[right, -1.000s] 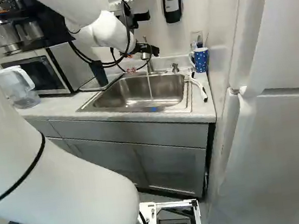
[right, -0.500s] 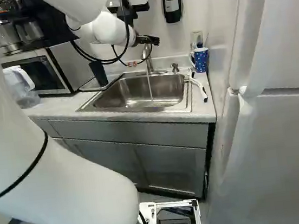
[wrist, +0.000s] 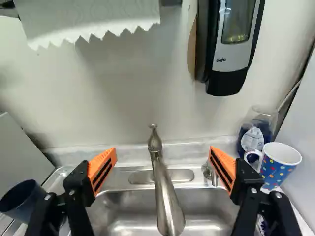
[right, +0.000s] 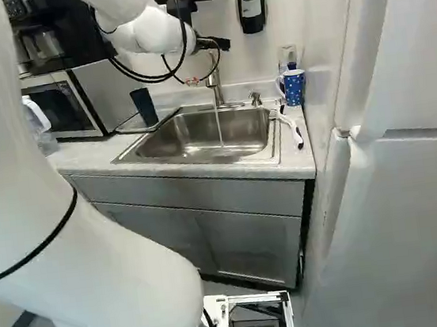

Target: Rinse the cup and place it in the tray

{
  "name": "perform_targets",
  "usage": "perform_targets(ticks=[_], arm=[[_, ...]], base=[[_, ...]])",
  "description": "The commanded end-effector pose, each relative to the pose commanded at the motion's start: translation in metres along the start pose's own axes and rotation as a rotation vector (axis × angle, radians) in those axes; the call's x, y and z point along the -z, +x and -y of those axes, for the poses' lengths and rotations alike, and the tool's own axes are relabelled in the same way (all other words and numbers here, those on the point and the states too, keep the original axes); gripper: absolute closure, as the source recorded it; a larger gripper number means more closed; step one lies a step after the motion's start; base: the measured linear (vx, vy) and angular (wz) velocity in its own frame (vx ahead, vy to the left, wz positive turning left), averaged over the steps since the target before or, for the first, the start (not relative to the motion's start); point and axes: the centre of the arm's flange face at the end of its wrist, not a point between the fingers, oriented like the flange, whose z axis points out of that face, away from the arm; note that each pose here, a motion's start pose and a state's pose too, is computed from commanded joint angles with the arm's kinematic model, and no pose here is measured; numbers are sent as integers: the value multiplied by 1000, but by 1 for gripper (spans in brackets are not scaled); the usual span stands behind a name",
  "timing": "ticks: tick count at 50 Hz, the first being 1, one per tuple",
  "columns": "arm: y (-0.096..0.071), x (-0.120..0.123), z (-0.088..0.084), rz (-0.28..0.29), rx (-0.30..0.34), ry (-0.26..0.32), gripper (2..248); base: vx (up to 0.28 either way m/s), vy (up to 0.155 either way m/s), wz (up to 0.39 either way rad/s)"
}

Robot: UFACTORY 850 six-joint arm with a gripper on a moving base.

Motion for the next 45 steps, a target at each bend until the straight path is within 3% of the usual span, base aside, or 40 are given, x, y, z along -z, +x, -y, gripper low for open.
perform_targets(ticks=[24, 45], arm=[[31, -22, 13, -61, 72, 37, 3], [36, -59, 23, -61, 88, 54, 3]], base=[[0, 0, 0], [0, 0, 0]])
